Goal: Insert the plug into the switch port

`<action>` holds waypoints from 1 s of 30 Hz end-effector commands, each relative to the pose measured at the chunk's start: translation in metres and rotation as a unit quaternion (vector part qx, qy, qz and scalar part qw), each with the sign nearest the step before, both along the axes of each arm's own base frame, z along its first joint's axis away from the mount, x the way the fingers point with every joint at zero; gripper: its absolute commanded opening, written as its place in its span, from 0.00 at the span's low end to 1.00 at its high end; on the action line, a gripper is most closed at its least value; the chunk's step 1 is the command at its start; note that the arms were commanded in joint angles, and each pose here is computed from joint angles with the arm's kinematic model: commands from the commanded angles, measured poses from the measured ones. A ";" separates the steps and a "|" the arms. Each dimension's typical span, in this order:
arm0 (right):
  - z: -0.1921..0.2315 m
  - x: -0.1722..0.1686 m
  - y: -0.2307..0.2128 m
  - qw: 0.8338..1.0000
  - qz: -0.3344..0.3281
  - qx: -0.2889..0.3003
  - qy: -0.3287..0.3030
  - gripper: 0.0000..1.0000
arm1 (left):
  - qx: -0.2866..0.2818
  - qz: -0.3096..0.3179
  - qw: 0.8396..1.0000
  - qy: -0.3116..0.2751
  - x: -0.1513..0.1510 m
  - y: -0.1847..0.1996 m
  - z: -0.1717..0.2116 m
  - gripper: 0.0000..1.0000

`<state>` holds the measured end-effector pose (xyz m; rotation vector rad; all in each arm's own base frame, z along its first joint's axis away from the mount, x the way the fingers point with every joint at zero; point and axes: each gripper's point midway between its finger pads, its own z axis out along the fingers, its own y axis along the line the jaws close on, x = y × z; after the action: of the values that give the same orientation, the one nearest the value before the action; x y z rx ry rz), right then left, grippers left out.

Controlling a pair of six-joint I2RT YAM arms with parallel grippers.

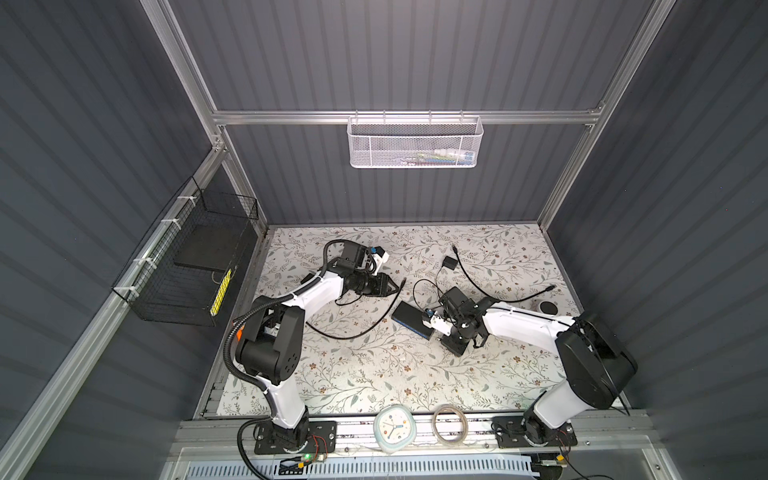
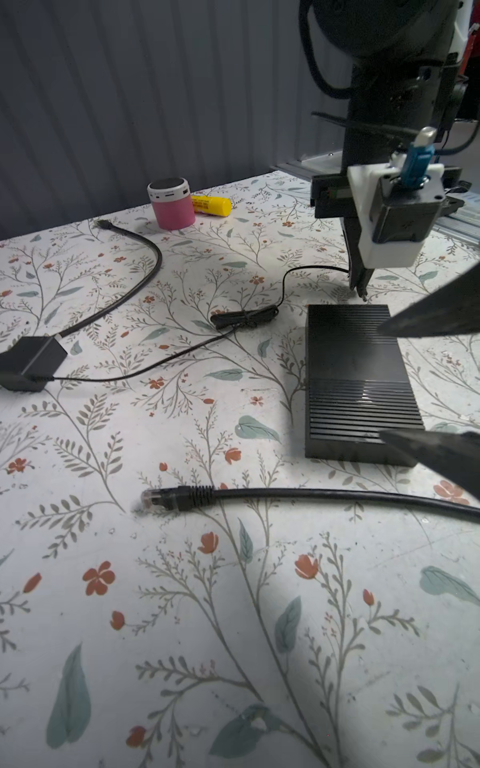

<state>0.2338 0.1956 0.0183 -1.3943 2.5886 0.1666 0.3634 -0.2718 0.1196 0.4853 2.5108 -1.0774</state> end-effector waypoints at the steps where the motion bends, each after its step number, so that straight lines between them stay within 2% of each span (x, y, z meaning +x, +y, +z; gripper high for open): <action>1: 0.000 0.008 0.006 1.000 -0.008 0.001 -0.001 0.00 | 0.011 0.008 1.000 0.024 -0.005 0.001 -0.018 0.37; 13: -0.007 0.019 0.007 1.000 -0.021 -0.008 0.003 0.00 | 0.043 -0.024 0.997 0.050 -0.016 -0.014 -0.051 0.36; 30: 0.002 0.027 0.016 0.999 -0.031 0.020 -0.003 0.00 | 0.070 -0.029 0.995 0.062 -0.014 -0.013 -0.072 0.36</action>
<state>0.2558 0.2039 0.0164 -1.3178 2.6129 0.1718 0.3461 -0.2834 0.0465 0.5118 2.7133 -1.0063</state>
